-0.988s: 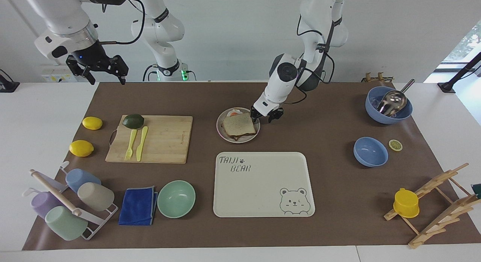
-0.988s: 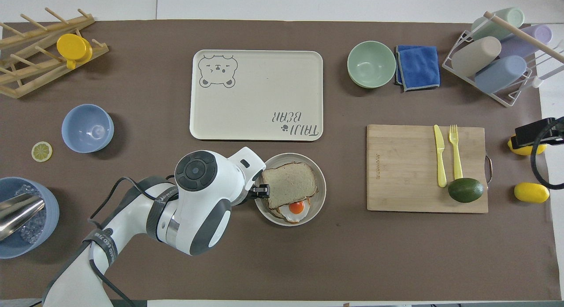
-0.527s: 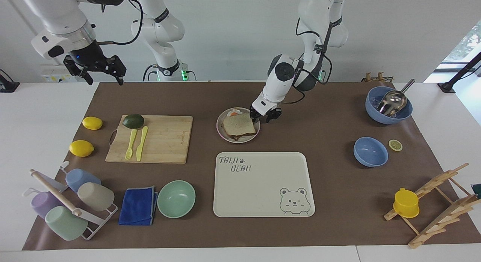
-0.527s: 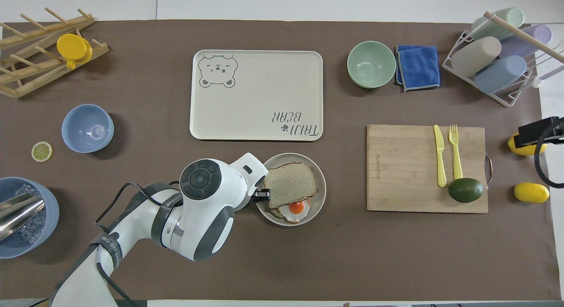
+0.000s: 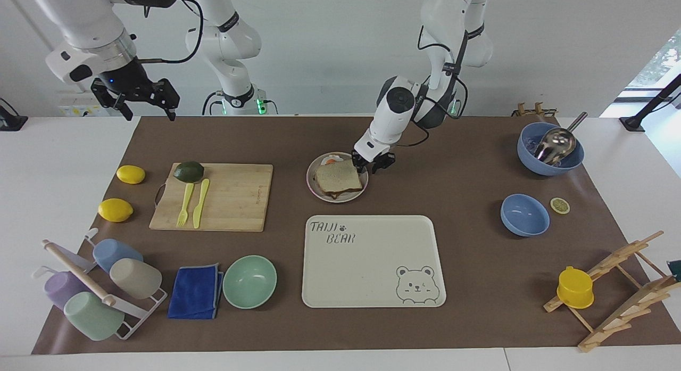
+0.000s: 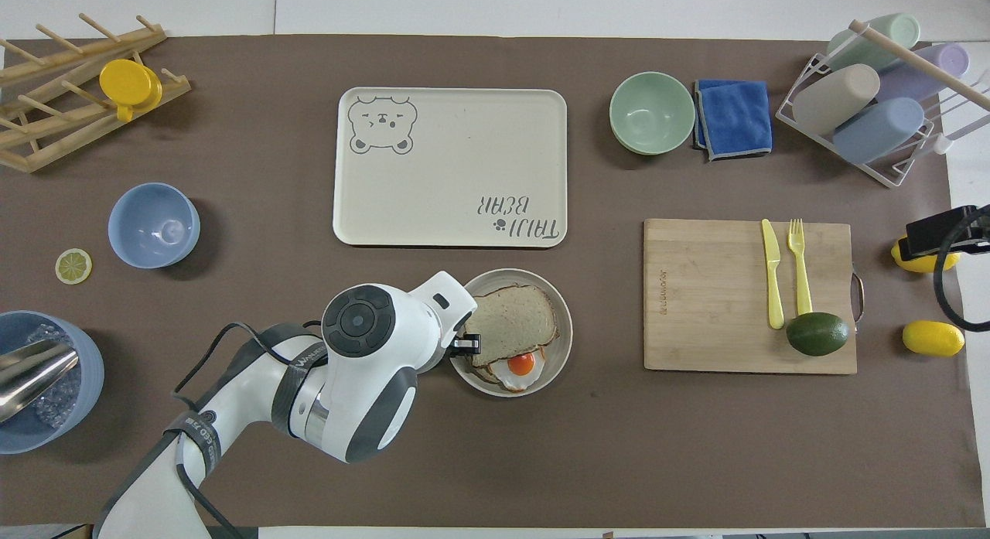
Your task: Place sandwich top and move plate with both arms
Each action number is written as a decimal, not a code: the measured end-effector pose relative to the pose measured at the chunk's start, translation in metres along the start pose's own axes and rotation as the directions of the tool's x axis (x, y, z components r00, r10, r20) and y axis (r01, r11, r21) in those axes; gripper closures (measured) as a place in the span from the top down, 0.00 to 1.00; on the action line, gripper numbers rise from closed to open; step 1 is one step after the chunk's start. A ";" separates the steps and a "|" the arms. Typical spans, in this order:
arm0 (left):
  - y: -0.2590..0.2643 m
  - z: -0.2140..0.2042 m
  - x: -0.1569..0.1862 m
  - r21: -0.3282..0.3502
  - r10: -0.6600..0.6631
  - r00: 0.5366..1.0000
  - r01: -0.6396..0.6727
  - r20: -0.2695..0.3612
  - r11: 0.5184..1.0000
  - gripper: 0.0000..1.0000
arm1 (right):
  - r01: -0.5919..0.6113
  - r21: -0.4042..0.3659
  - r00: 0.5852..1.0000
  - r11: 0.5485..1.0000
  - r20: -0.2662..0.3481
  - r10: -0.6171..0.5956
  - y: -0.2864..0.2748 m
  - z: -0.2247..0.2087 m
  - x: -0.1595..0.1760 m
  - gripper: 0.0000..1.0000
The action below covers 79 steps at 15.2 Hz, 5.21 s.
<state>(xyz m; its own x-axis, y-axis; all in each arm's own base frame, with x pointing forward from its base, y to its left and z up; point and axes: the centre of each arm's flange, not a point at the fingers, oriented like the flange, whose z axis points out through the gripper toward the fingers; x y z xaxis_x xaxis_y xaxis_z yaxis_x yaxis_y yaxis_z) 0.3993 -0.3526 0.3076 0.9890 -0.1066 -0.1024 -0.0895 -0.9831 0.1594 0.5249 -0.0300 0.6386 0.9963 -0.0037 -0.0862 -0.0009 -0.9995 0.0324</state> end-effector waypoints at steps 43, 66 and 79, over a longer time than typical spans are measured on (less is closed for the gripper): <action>-0.107 -0.121 0.199 -0.233 -0.236 0.971 0.235 0.024 0.944 0.05 | 0.001 0.000 1.000 1.000 0.003 -0.001 0.000 0.001 0.000 1.00; -0.121 -0.080 0.228 -0.235 -0.219 0.976 0.210 -0.013 0.949 0.65 | 0.001 0.000 1.000 1.000 0.003 -0.001 0.000 0.001 0.000 1.00; -0.209 -0.297 0.155 0.071 -0.138 0.973 0.153 -0.188 0.986 1.00 | 0.001 0.000 1.000 1.000 0.003 -0.001 0.000 0.001 0.000 1.00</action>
<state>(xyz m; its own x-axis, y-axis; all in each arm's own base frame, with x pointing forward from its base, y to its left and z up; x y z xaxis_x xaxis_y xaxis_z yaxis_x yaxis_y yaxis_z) 0.6062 -0.1190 0.5504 0.9962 0.0594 0.0630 0.0548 -0.9959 0.0723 0.5249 -0.0295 0.6371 0.9960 -0.0029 -0.0896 0.0000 -0.9995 0.0323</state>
